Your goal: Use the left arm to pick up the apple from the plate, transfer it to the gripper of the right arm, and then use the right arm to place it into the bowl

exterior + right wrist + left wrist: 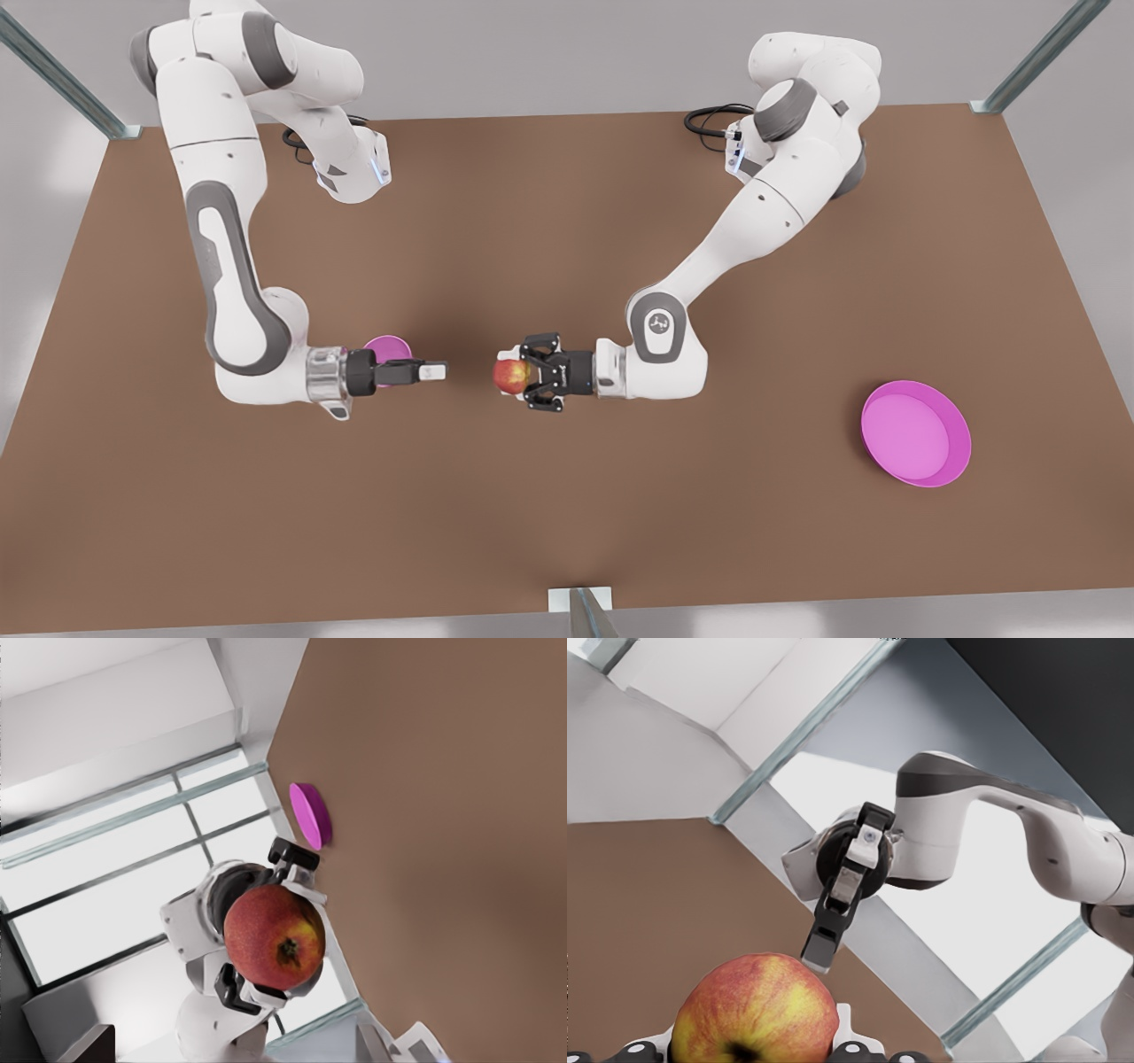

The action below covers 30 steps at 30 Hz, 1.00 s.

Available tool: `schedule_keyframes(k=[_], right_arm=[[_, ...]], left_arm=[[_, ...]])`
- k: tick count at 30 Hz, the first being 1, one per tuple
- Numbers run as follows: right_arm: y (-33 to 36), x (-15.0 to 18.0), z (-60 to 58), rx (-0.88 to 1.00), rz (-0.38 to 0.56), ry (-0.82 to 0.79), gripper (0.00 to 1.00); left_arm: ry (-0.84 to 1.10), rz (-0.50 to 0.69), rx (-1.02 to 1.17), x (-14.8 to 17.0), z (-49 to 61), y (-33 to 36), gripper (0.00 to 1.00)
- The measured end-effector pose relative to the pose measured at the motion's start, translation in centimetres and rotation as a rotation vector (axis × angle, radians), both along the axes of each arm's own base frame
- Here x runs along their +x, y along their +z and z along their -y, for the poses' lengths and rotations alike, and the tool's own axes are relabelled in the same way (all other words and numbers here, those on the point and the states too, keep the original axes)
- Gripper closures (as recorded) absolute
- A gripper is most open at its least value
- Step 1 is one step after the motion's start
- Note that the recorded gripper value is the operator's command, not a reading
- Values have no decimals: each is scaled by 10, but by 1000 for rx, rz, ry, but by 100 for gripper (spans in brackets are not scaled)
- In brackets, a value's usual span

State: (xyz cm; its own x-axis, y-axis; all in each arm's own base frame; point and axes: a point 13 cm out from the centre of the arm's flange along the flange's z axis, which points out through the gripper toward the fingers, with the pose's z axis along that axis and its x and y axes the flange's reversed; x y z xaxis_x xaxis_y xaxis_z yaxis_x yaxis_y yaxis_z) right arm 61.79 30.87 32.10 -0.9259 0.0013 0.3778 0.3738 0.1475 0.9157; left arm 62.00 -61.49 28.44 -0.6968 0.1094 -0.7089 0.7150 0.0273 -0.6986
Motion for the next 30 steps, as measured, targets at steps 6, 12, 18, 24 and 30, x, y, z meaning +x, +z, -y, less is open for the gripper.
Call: schedule_keyframes(k=[6,12,18,24,30], right_arm=[[-9,-15,-29,56,45,43,0],[-30,-21,-50,84,82,56,0],[-23,-6,-64,97,155,1,0],[-24,-2,-80,120,189,-41,0],[-41,-2,-87,124,210,-55,31]], left_arm=[[11,124,-9,-3,13,2,28],[24,211,-6,-2,17,-1,28],[25,280,-4,-1,17,-1,28],[21,330,-3,-2,18,-3,28],[17,367,-1,-1,18,-4,28]])
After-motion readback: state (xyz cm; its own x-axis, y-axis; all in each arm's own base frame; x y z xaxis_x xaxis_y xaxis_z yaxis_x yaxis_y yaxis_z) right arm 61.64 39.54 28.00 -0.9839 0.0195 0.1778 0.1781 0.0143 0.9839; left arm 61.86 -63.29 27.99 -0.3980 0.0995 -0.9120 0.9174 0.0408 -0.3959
